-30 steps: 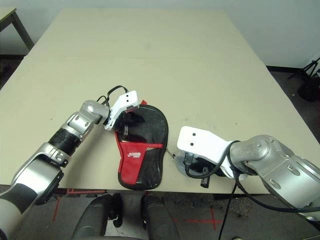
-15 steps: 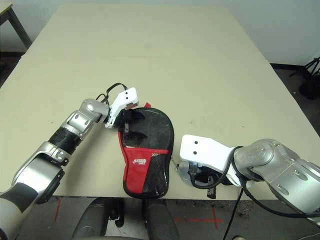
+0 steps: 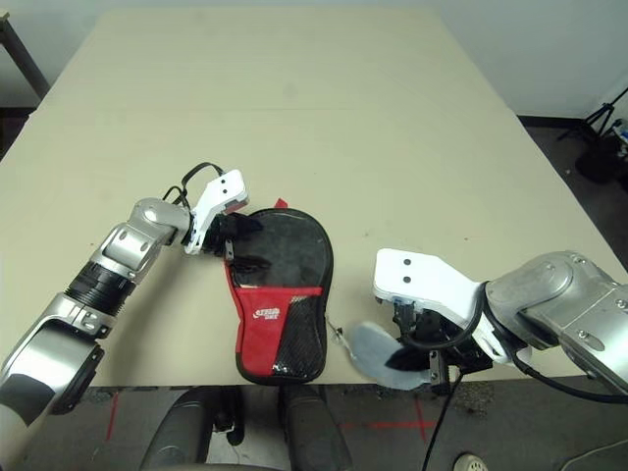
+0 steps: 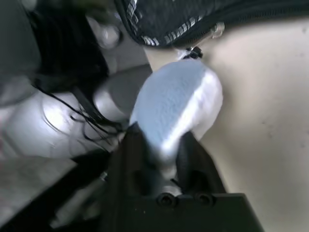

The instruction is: Store the ping-pong paddle in its case and zip it.

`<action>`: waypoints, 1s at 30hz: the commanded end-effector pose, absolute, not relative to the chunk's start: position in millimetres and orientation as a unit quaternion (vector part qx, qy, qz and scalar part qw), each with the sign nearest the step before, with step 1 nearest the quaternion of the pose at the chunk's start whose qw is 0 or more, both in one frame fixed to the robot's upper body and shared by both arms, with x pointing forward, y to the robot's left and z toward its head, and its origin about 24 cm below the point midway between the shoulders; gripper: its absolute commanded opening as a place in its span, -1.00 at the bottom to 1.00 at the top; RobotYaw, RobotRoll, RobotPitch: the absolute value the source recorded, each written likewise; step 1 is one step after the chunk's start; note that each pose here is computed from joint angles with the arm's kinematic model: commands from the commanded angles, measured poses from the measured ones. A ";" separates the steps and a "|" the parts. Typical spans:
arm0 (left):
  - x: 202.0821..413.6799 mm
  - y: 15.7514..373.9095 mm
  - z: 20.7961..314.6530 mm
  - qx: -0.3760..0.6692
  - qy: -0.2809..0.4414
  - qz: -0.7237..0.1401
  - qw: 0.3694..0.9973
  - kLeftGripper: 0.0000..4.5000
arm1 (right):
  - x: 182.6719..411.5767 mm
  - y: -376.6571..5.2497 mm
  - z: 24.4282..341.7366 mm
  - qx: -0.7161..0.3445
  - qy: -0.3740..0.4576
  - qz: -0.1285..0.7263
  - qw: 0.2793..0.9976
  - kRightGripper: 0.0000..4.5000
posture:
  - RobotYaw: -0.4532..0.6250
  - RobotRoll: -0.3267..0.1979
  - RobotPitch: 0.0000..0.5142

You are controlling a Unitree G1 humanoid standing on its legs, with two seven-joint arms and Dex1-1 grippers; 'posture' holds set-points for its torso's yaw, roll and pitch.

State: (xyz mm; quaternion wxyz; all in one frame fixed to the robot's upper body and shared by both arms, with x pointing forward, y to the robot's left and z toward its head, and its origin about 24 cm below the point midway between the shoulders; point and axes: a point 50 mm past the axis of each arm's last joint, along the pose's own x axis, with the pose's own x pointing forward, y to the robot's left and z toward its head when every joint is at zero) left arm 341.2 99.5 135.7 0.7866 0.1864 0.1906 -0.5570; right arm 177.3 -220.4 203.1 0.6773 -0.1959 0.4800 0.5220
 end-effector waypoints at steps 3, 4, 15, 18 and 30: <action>345.3 131.9 144.3 0.136 0.187 -0.482 0.845 1.00 | 203.1 -243.9 227.7 -0.124 0.421 0.460 0.772 0.33 | -0.47 0.25 -0.24; 347.1 137.4 145.7 0.130 0.185 -0.466 0.855 1.00 | 209.7 -248.8 228.3 -0.122 0.409 0.442 0.789 0.51 | -0.46 0.25 -0.24; 363.7 187.4 174.8 0.044 0.032 -0.255 0.965 1.00 | 301.7 -283.2 235.5 -0.063 0.134 0.155 0.977 0.99 | -0.38 0.25 -0.26; 363.5 203.0 175.6 0.028 -0.004 -0.198 0.980 1.00 | 313.0 -294.2 231.8 -0.035 0.053 0.067 0.996 0.99 | -0.36 0.25 -0.25; 361.6 245.4 137.5 0.010 -0.047 -0.045 0.998 1.00 | 318.6 -345.8 196.7 -0.031 -0.092 -0.149 0.984 0.99 | -0.35 0.25 -0.24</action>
